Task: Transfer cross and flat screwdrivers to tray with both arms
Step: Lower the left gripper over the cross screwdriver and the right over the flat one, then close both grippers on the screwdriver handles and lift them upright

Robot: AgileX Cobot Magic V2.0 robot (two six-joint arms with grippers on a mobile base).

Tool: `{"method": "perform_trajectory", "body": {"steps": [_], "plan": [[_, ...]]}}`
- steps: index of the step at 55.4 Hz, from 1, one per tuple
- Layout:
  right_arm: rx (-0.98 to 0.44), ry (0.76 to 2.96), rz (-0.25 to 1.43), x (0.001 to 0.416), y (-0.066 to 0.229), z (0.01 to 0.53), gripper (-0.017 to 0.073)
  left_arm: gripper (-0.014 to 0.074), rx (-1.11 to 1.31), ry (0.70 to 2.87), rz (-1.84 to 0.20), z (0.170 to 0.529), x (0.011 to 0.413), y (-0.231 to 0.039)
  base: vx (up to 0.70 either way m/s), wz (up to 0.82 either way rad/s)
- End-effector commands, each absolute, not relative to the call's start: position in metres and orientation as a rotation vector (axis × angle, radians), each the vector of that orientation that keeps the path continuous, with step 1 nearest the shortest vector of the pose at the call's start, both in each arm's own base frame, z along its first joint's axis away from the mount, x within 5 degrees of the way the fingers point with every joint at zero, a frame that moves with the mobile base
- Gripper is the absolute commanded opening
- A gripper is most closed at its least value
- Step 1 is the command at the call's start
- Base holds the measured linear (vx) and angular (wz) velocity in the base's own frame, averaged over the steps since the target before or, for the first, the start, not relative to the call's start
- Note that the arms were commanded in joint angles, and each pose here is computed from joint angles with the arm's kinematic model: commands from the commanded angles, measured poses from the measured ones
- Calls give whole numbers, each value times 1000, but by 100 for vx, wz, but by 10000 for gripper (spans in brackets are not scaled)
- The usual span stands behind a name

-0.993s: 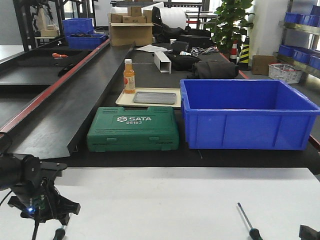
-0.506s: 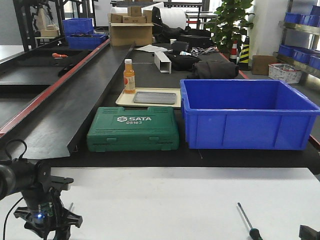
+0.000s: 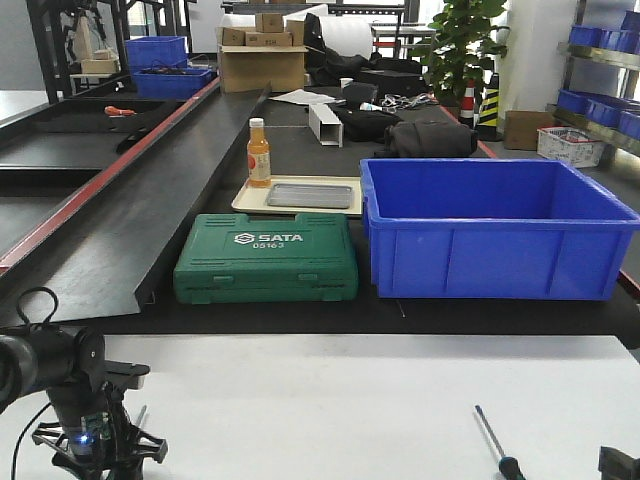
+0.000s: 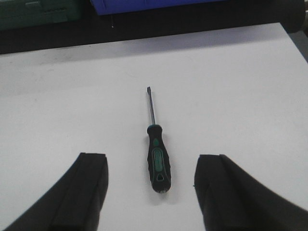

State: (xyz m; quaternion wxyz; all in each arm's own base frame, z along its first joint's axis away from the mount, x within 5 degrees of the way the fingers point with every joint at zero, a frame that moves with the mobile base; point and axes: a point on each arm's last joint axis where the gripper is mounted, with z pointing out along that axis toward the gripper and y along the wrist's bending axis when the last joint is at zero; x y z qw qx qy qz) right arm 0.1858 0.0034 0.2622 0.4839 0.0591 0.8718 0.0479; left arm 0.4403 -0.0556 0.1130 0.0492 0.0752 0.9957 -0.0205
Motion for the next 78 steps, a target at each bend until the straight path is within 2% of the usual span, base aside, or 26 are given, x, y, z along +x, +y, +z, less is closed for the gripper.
{"method": "perform_trajectory", "body": {"steps": [1,12,23,29,39,47,57,78], "plan": [[177,2111,139,200,3,285,481,468,198,2954,-116,141,445,-60,0,0],[89,2347,34,261,1,296,481,435,183,2953,-147,141,445,-62,0,0],[52,2626,-95,336,-5,270,481,424,186,2954,-147,141,445,-62,0,0],[6,2654,-85,371,-3,255,481,386,186,2954,-147,141,445,-62,0,0],[-30,2693,40,413,6,221,481,284,186,2954,-147,141,445,-62,0,0],[-50,2734,92,427,10,196,481,232,186,2948,-147,141,445,-62,0,0],[-56,2758,24,432,6,175,481,236,185,2943,-146,141,446,-62,0,0],[-50,2791,24,438,6,145,481,243,181,2912,-145,142,448,-62,0,0]]}}
